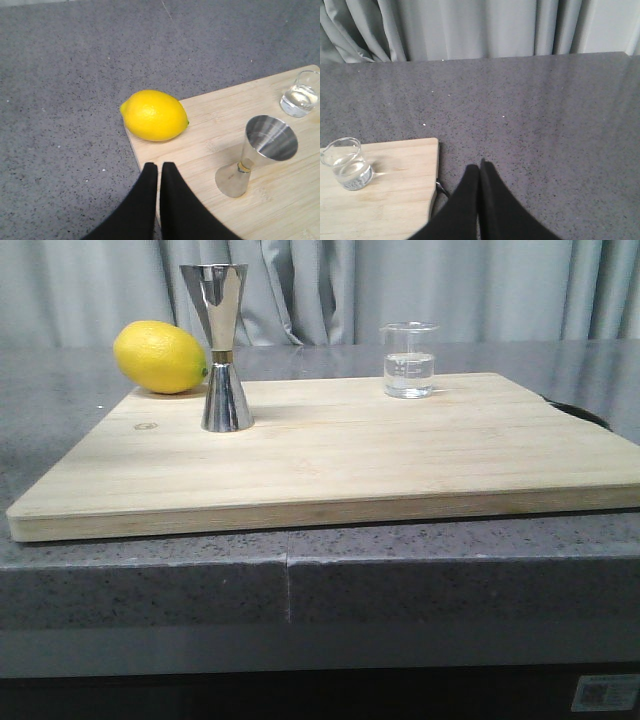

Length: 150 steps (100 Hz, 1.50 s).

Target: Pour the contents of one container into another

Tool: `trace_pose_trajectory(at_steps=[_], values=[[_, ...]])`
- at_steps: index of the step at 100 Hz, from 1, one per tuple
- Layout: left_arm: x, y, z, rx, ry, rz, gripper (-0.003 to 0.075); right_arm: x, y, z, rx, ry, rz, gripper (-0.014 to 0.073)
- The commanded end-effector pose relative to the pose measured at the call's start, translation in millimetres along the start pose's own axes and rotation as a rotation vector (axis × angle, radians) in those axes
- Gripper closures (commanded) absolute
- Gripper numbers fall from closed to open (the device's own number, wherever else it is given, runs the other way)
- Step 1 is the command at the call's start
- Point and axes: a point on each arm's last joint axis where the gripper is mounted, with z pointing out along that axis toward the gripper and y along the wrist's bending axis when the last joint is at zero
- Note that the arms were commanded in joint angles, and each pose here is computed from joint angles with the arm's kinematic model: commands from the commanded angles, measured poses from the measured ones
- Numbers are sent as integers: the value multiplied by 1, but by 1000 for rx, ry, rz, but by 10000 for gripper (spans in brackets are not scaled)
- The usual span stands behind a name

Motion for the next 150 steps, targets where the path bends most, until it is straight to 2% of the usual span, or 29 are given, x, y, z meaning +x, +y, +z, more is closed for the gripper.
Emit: trace_pose_trajectory(at_steps=[1,12,19,28,37,47,53,60,66,83,96,118,150], values=[[-17,-3,-1,17,-111,-9,738,-18,0,2,-4,-104,2,665],[-15,-4,10,25,-86,35,736,-16,0,8,3,-89,-30,660],[-15,-6,13,49,-83,81,719,-15,-1,12,7,-88,-47,625],[-16,-8,16,76,-97,66,673,-17,0,13,5,-107,-50,523],[-17,-9,18,92,-112,60,594,-19,0,13,1,-135,-50,354],[-19,-10,19,103,-127,65,447,-23,1,13,-2,-172,-52,151],[-20,-10,19,106,-139,85,311,-24,1,12,-4,-189,-52,57],[-22,-10,19,98,-162,115,132,-25,1,12,-5,-196,-53,6],[-23,-10,19,92,-174,141,-2,-25,1,12,-5,-196,-53,4],[-30,-7,18,54,-254,182,70,-25,1,12,-5,-196,-53,4],[-31,-11,17,102,-269,88,83,-25,1,12,-4,-194,-55,5],[-24,-10,22,73,-267,289,83,-23,1,13,-1,-176,-60,5],[15,-15,36,162,-199,406,83,-20,0,13,10,-138,-88,5]])
